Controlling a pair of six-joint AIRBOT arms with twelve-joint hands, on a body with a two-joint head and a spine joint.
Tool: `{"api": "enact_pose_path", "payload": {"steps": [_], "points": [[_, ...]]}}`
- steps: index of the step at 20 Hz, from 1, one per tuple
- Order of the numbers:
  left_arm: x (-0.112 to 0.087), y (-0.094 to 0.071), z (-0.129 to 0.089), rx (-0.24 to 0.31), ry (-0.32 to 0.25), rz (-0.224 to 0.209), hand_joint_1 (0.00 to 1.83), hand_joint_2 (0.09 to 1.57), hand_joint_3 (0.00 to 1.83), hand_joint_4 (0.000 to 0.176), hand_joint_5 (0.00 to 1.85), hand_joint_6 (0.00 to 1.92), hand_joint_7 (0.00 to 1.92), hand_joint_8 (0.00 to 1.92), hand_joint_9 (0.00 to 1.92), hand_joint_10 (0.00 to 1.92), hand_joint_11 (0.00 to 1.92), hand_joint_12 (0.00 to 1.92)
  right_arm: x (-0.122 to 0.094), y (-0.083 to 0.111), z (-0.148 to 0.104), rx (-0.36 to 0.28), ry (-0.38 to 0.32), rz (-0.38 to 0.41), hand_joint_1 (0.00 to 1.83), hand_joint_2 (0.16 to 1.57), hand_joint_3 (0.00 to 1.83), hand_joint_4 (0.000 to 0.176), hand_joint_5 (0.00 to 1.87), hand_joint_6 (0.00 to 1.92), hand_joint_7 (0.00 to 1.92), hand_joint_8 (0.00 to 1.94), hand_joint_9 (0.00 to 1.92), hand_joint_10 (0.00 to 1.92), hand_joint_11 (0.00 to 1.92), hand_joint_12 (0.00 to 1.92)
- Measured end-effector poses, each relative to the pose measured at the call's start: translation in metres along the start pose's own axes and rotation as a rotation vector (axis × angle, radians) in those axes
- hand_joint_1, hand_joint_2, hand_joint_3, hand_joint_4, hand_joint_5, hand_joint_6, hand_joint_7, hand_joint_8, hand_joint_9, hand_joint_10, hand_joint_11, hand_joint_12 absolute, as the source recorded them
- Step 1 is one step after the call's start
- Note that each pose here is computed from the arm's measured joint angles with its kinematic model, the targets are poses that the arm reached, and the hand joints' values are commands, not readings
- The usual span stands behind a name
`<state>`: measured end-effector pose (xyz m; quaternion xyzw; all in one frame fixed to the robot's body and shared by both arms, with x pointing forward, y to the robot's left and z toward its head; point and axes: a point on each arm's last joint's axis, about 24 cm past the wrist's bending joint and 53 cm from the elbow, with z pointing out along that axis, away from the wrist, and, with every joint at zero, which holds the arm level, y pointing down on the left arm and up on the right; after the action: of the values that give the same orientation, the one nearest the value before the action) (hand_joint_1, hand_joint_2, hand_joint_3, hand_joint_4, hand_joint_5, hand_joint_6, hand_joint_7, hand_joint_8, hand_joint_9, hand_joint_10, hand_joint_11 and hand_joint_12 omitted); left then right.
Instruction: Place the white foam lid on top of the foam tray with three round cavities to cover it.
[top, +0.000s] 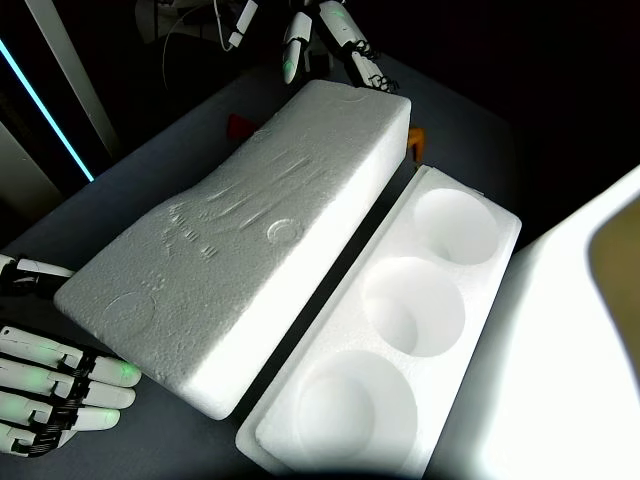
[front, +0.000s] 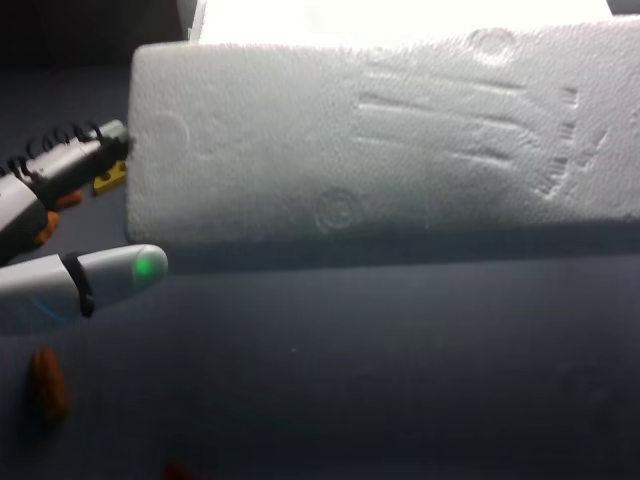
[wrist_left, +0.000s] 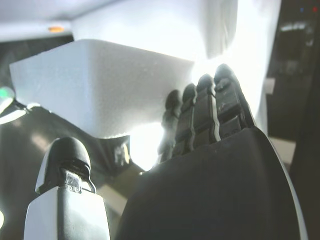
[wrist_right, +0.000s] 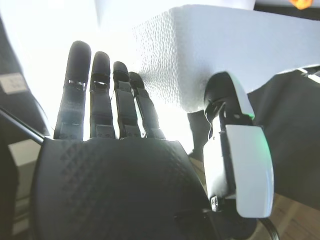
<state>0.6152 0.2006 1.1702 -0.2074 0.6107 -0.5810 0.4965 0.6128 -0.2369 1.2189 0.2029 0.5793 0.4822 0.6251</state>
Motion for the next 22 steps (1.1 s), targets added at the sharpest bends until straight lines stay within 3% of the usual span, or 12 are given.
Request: {"api": "enact_pose_path", "payload": {"steps": [1,2,6,10,12,13,14,15,16,17,19,22], "points": [[-0.003,-0.005,0.004,0.016,-0.010,0.000,0.34,1.08,0.00,0.000,0.17,0.02,0.00,0.00,0.00,0.00,0.00,0.00,-0.004,0.003,0.002,-0.008,-0.011,0.000,0.31,1.21,0.00,0.000,0.01,0.28,0.08,0.01,0.00,0.34,0.00,1.55],[-0.008,-0.012,0.010,0.037,-0.018,0.013,0.38,1.07,0.00,0.000,0.17,0.02,0.00,0.00,0.00,0.00,0.00,0.00,-0.010,0.007,0.005,-0.021,-0.026,-0.003,0.30,1.19,0.00,0.000,0.00,0.46,0.16,0.04,0.00,0.56,0.00,1.68],[-0.020,-0.026,0.034,0.097,-0.046,0.009,0.45,1.09,0.01,0.000,0.20,0.02,0.00,0.00,0.00,0.00,0.00,0.00,-0.031,0.016,0.018,-0.057,-0.077,-0.021,0.36,1.21,0.00,0.000,0.00,0.58,0.21,0.06,0.00,0.84,0.00,1.85],[-0.026,-0.032,0.057,0.124,-0.059,0.002,0.58,1.11,0.01,0.000,0.21,0.03,0.02,0.01,0.00,0.00,0.00,0.00,-0.047,0.019,0.032,-0.062,-0.107,-0.024,0.44,1.23,0.01,0.000,0.00,0.75,0.19,0.09,0.00,0.70,0.00,1.89],[-0.032,-0.036,0.066,0.137,-0.070,0.002,0.63,1.11,0.00,0.000,0.22,0.03,0.03,0.01,0.00,0.00,0.00,0.00,-0.053,0.021,0.040,-0.063,-0.113,-0.037,0.48,1.26,0.01,0.000,0.00,0.61,0.15,0.10,0.00,0.52,0.00,1.84],[-0.034,-0.036,0.069,0.136,-0.074,0.003,0.63,1.10,0.00,0.000,0.22,0.03,0.03,0.01,0.00,0.00,0.00,0.00,-0.057,0.022,0.044,-0.067,-0.120,-0.040,0.50,1.26,0.01,0.000,0.00,0.58,0.16,0.15,0.00,0.66,0.00,1.89],[-0.036,-0.037,0.074,0.140,-0.078,0.003,0.63,1.11,0.00,0.000,0.22,0.03,0.02,0.00,0.00,0.00,0.00,0.00,-0.062,0.025,0.049,-0.072,-0.127,-0.041,0.51,1.27,0.00,0.000,0.00,0.60,0.11,0.37,0.00,0.84,0.00,1.92],[-0.039,-0.038,0.078,0.144,-0.082,0.004,0.62,1.11,0.00,0.000,0.22,0.03,0.03,0.00,0.00,0.00,0.00,0.00,-0.066,0.026,0.054,-0.076,-0.136,-0.041,0.50,1.27,0.00,0.000,0.00,0.57,0.02,0.58,0.00,0.93,0.00,1.92],[-0.041,-0.038,0.083,0.145,-0.087,0.003,0.62,1.10,0.00,0.000,0.23,0.03,0.04,0.01,0.00,0.00,0.00,0.00,-0.069,0.027,0.058,-0.080,-0.143,-0.040,0.52,1.26,0.00,0.000,0.00,0.51,0.00,0.66,0.00,0.93,0.00,1.92],[-0.044,-0.039,0.088,0.145,-0.095,0.002,0.60,1.10,0.00,0.000,0.24,0.03,0.05,0.01,0.00,0.00,0.00,0.00,-0.071,0.027,0.063,-0.078,-0.143,-0.039,0.53,1.26,0.00,0.000,0.00,0.48,0.00,0.67,0.00,0.94,0.00,1.92],[-0.048,-0.037,0.095,0.140,-0.101,0.004,0.58,1.10,0.00,0.000,0.27,0.04,0.05,0.01,0.00,0.00,0.00,0.00,-0.073,0.026,0.071,-0.074,-0.144,-0.040,0.56,1.25,0.00,0.000,0.00,0.26,0.00,0.57,0.00,0.77,0.00,1.91],[-0.052,-0.032,0.105,0.126,-0.111,-0.002,0.57,1.11,0.00,0.000,0.28,0.04,0.06,0.01,0.00,0.00,0.03,0.02,-0.073,0.021,0.085,-0.056,-0.136,-0.030,0.56,1.26,0.00,0.000,0.00,0.35,0.00,0.63,0.00,0.88,0.00,1.92]]}}
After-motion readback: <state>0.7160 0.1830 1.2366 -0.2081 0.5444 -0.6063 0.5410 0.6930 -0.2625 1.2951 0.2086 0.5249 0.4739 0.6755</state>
